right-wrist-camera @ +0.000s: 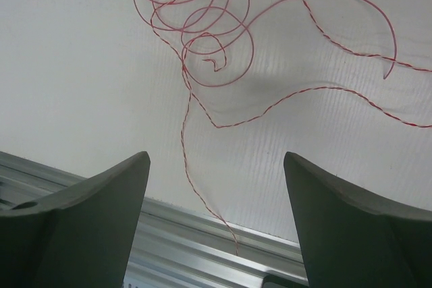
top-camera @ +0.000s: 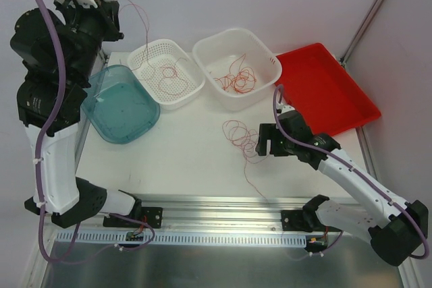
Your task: Untangle the cables
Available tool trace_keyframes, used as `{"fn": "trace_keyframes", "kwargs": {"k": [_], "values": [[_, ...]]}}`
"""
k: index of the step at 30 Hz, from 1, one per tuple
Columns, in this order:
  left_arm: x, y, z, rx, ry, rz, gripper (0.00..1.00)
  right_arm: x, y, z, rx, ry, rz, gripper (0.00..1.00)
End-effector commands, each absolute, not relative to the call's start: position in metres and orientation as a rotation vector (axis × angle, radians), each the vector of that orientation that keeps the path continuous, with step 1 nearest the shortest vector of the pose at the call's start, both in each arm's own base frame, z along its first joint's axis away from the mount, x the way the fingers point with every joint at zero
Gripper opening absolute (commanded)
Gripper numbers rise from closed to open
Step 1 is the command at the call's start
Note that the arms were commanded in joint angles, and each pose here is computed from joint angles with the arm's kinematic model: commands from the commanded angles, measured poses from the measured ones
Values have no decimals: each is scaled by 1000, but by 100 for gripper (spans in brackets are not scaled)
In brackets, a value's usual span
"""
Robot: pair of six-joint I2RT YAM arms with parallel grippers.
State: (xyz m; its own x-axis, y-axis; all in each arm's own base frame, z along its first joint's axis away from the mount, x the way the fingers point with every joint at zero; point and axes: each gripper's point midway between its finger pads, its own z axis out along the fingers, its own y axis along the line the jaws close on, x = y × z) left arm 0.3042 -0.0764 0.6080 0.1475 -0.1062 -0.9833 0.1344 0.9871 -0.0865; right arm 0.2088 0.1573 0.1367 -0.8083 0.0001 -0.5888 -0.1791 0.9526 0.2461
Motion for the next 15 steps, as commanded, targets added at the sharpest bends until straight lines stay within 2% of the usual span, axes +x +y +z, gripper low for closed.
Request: {"fn": "trace_keyframes", "kwargs": {"k": [1,15], "values": [[298,-59,632,-9,1317,-106,0,215,164,141,-147,2452,425,85],[389,-34,615,-69,1331,30,0,207,159,137,-164,2472,418,84]]}}
